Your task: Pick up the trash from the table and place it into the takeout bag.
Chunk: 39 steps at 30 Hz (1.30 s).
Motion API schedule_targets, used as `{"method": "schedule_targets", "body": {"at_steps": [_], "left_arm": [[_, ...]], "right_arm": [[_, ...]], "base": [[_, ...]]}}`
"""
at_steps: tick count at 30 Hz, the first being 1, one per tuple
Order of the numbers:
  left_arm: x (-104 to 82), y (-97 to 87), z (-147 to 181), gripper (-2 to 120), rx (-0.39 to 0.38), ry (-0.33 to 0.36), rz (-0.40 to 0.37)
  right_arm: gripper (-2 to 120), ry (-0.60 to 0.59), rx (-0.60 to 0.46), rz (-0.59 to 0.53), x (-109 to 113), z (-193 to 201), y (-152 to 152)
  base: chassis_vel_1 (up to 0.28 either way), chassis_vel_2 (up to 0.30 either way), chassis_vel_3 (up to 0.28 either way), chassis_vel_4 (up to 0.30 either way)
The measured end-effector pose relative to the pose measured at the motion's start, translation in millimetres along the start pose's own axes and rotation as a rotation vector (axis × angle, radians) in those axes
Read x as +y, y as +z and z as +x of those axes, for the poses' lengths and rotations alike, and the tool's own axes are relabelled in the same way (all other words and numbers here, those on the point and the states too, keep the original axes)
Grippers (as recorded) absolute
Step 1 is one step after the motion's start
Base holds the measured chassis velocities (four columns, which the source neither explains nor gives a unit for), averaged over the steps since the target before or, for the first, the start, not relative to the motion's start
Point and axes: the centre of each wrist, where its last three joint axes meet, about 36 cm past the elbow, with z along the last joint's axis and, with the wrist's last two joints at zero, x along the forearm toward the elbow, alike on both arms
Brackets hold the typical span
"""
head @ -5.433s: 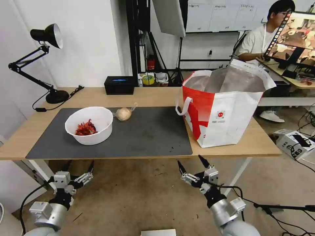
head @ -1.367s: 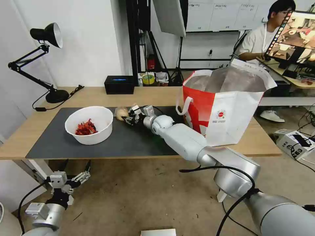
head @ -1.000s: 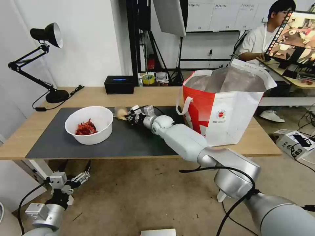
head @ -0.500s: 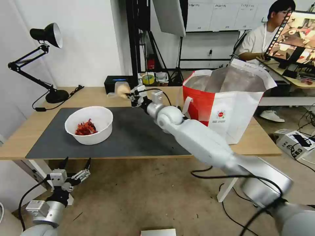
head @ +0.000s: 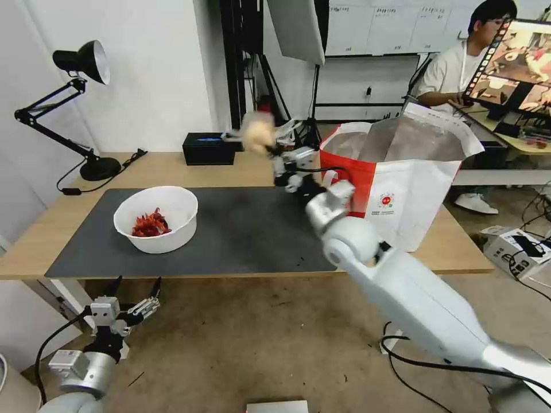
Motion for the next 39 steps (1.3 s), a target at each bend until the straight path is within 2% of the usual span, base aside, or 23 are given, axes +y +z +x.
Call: {"method": "schedule_targets", "body": {"at_steps": [1, 4, 5, 8, 10, 12, 21, 24, 25, 26, 27, 28, 31, 32, 34, 35, 38, 39], "left_arm": [[0.0, 0.0, 0.0, 100, 0.0, 0.0, 0.0], [-1.9, 0.5, -0.2, 100, 0.001, 0.005, -0.001], [-1.9, 0.5, -0.2, 100, 0.001, 0.005, -0.001], [-4.6, 0.6, -1.0, 100, 0.001, 0.011, 0.0], [-4.6, 0.6, -1.0, 100, 0.001, 0.011, 0.0], [-9.1, -0.4, -1.6, 100, -0.004, 0.018, 0.006], [-8.7, -4.6, 2.2, 100, -0.003, 0.023, 0.0], [-8.2, -6.2, 3.6, 100, -0.004, 0.023, -0.003], [-8.2, -6.2, 3.6, 100, -0.004, 0.023, -0.003], [-8.3, -6.5, 3.7, 100, -0.005, 0.023, -0.003], [-8.3, -6.6, 3.8, 100, -0.005, 0.023, -0.003], [-8.3, -6.6, 3.8, 100, -0.005, 0.023, -0.003], [-8.8, -6.6, 3.9, 100, -0.005, 0.022, -0.001], [-8.8, -6.6, 3.9, 100, -0.005, 0.022, -0.001], [-9.4, -6.3, 4.0, 100, -0.005, 0.022, 0.0], [-9.4, -6.3, 4.0, 100, -0.005, 0.022, 0.0], [-9.7, -6.5, 4.1, 100, -0.006, 0.022, 0.001], [-9.7, -6.5, 4.1, 100, -0.006, 0.022, 0.001]], "right_arm": [[0, 0.0, 0.0, 0.0, 0.0, 0.0, 0.0], [0, 0.116, -0.012, 0.075, -29.4, 14.5, -11.5], [0, 0.116, -0.012, 0.075, -29.4, 14.5, -11.5], [0, 0.212, 0.006, 0.111, -52.8, 21.1, -22.8], [0, 0.212, 0.006, 0.111, -52.8, 21.1, -22.8], [0, 0.32, 0.084, 0.064, -64.7, 26.5, -38.7], [2, 0.446, 0.244, -0.087, -66.5, 32.0, -62.8], [14, 0.471, 0.292, -0.157, -65.8, 31.6, -73.5], [14, 0.471, 0.292, -0.157, -65.8, 31.6, -73.5], [19, 0.482, 0.299, -0.16, -67.4, 31.0, -75.9], [25, 0.486, 0.301, -0.157, -69.2, 30.5, -78.2], [25, 0.486, 0.301, -0.157, -69.2, 30.5, -78.2], [39, 0.493, 0.303, -0.143, -74.1, 28.7, -85.2], [39, 0.493, 0.303, -0.143, -74.1, 28.7, -85.2], [49, 0.492, 0.313, -0.128, -76.2, 28.2, -88.3], [49, 0.492, 0.313, -0.128, -76.2, 28.2, -88.3], [65, 0.483, 0.337, -0.105, -77.6, 27.5, -89.9], [65, 0.483, 0.337, -0.105, -77.6, 27.5, -89.9]], "base": [[0.0, 0.0, 0.0, 0.0], [0.0, 0.0, 0.0, 0.0], [0.0, 0.0, 0.0, 0.0], [0.0, 0.0, 0.0, 0.0], [0.0, 0.0, 0.0, 0.0], [0.0, 0.0, 0.0, 0.0], [0.0, 0.0, 0.0, 0.0], [0.0, 0.0, 0.0, 0.0], [0.0, 0.0, 0.0, 0.0], [0.0, 0.0, 0.0, 0.0], [0.0, 0.0, 0.0, 0.0], [0.0, 0.0, 0.0, 0.0], [0.0, 0.0, 0.0, 0.0], [0.0, 0.0, 0.0, 0.0], [0.0, 0.0, 0.0, 0.0], [0.0, 0.0, 0.0, 0.0], [0.0, 0.0, 0.0, 0.0], [0.0, 0.0, 0.0, 0.0]]}}
